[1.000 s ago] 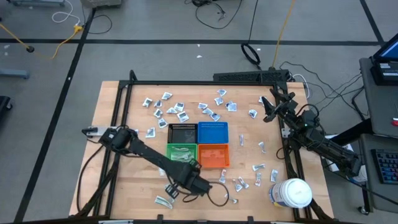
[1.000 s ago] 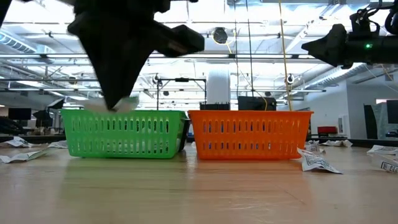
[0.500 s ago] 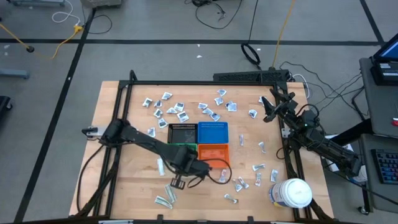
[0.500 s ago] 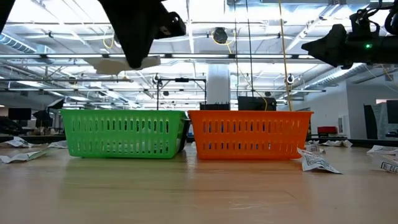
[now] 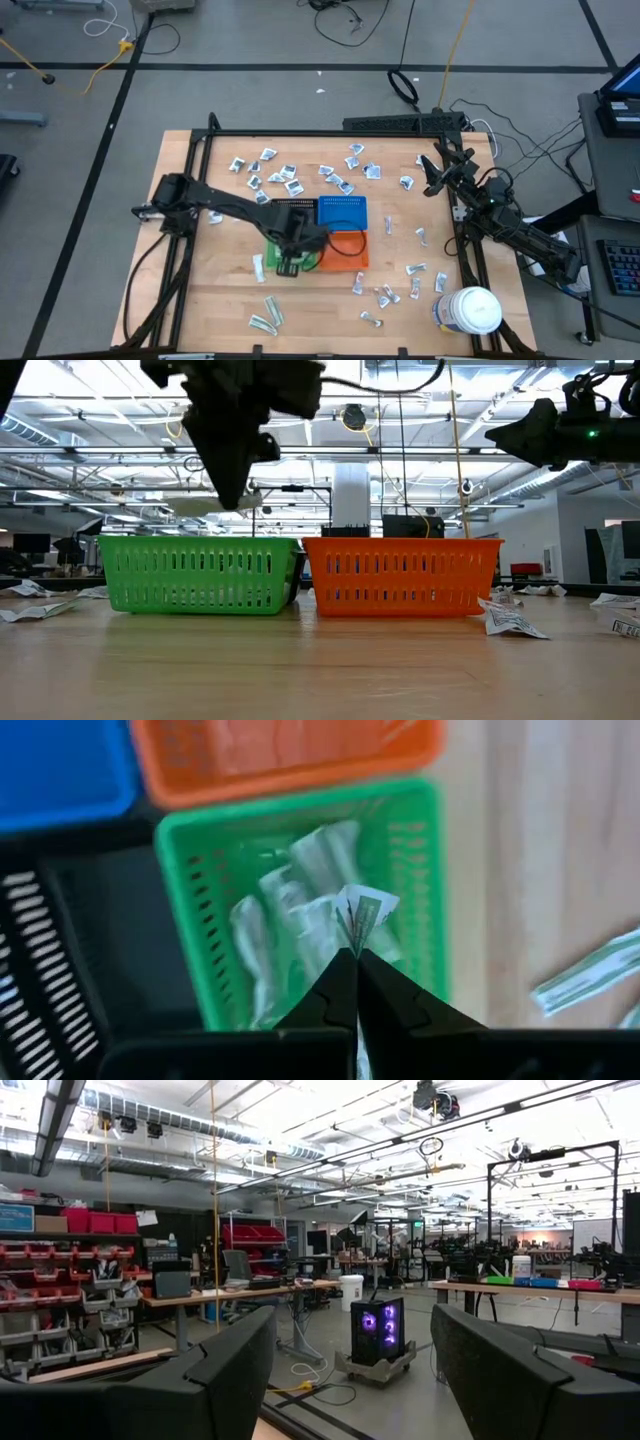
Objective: Pick & Place First Aid Supplies
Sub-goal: Put the bandage into the green bin
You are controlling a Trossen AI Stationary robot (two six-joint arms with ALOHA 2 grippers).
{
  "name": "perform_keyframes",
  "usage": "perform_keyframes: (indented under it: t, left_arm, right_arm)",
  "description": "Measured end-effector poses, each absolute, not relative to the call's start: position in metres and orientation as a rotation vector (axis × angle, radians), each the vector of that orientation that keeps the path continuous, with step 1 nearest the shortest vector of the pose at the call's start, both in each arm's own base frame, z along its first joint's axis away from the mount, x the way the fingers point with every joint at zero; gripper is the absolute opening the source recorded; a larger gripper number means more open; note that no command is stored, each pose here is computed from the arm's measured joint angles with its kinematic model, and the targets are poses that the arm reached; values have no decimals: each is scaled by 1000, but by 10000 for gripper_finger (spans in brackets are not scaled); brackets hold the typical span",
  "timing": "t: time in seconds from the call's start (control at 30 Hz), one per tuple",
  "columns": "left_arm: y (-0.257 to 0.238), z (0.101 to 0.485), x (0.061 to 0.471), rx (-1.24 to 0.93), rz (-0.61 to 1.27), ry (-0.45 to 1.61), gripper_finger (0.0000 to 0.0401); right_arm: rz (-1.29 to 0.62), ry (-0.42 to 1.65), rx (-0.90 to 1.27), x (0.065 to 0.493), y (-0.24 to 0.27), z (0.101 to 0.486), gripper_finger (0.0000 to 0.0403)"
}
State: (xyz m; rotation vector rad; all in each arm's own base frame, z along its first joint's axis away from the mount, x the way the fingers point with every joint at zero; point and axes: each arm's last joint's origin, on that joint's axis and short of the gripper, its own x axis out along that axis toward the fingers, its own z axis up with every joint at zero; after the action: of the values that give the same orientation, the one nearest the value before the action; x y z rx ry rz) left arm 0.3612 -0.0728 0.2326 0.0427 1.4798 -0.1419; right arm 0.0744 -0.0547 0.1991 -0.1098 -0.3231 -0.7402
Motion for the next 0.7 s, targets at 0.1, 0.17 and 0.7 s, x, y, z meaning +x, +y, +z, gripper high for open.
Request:
perform_keyframes:
  t: [0.1,0.17,0.7]
  left_arm:
    - [-63,228,360,47,-139,1497,3]
    - [-59,227,361,41,-133,1499,3]
    - [-59,182,356,22,-107,1457,6]
  right_arm:
    - [-740,-324,-110,74,-55,199,263]
    - [-740,-323,-109,74,-55,199,263]
    - [-740,-323,-109,74,-55,199,263]
